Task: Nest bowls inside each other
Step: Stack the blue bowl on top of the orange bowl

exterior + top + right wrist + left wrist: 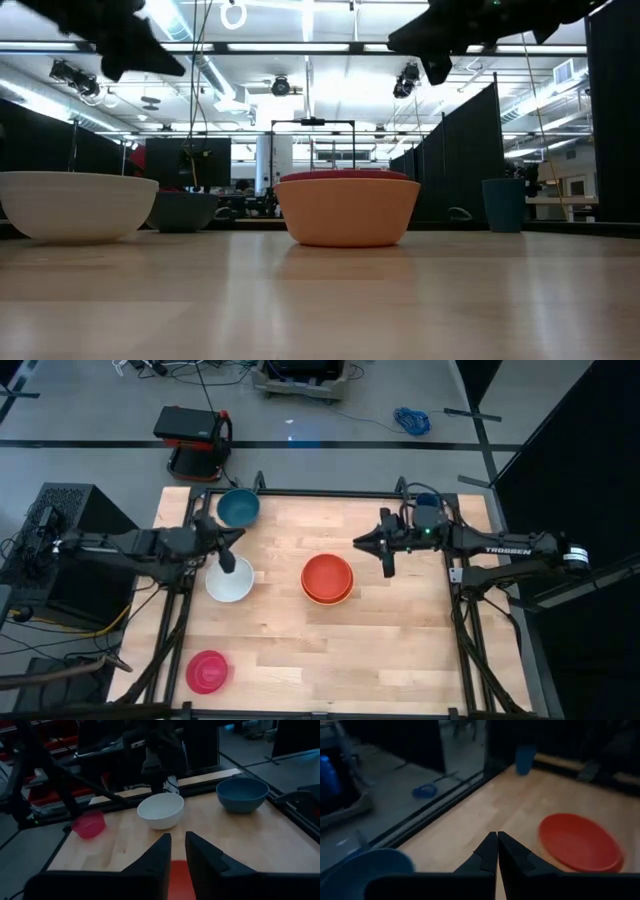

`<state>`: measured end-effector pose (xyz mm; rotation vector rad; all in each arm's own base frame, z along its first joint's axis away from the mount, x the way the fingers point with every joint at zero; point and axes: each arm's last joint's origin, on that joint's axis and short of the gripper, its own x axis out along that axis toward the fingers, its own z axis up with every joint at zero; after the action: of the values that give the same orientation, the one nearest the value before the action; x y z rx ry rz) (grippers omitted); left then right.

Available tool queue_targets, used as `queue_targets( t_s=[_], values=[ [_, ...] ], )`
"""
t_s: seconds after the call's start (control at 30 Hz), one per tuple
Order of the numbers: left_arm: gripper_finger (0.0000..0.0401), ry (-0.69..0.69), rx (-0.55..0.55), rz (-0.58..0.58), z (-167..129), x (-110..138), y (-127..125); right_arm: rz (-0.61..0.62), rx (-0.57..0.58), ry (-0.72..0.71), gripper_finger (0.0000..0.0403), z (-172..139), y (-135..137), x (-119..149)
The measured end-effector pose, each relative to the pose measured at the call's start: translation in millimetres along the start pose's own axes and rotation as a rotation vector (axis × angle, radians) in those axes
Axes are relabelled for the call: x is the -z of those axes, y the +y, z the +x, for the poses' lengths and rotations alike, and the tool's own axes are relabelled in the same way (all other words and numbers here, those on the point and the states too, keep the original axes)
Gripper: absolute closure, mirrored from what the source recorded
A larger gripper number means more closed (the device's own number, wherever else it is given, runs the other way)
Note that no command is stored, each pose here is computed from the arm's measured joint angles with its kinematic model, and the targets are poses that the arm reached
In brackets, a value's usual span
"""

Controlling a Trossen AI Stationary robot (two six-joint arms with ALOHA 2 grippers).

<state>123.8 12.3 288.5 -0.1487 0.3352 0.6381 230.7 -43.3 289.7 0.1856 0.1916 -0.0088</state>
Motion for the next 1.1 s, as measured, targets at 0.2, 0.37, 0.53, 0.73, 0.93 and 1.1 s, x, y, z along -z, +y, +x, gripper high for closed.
queue_targets(
  t_s=[0.2, 0.37, 0.53, 0.73, 0.93, 1.1],
  values=[
    [0.0401, 0.307, -0.191, 0.128, 27, -32, -7, -0.022, -0.028, 0.009, 0.0338, 1, 6, 1],
    [0.0377, 0.605, -0.21, 0.2, 58, -36, -7, -0.022, -0.044, 0.034, 0.0325, 2, 11, 4],
    [0.0294, 0.738, -0.212, 0.221, 79, -31, 1, -0.024, -0.059, 0.04, 0.0318, 2, 14, 5],
    [0.0189, 0.861, -0.208, 0.206, 102, -25, 16, -0.027, -0.074, 0.046, 0.0313, 3, 17, 6],
    [0.0086, 0.976, -0.196, 0.172, 122, -17, 35, -0.03, -0.088, 0.051, 0.0308, 3, 21, 7],
    [0.0078, 1.003, -0.237, 0.123, 126, -17, 60, -0.03, -0.088, 0.051, 0.0314, 3, 21, 7]
  ],
)
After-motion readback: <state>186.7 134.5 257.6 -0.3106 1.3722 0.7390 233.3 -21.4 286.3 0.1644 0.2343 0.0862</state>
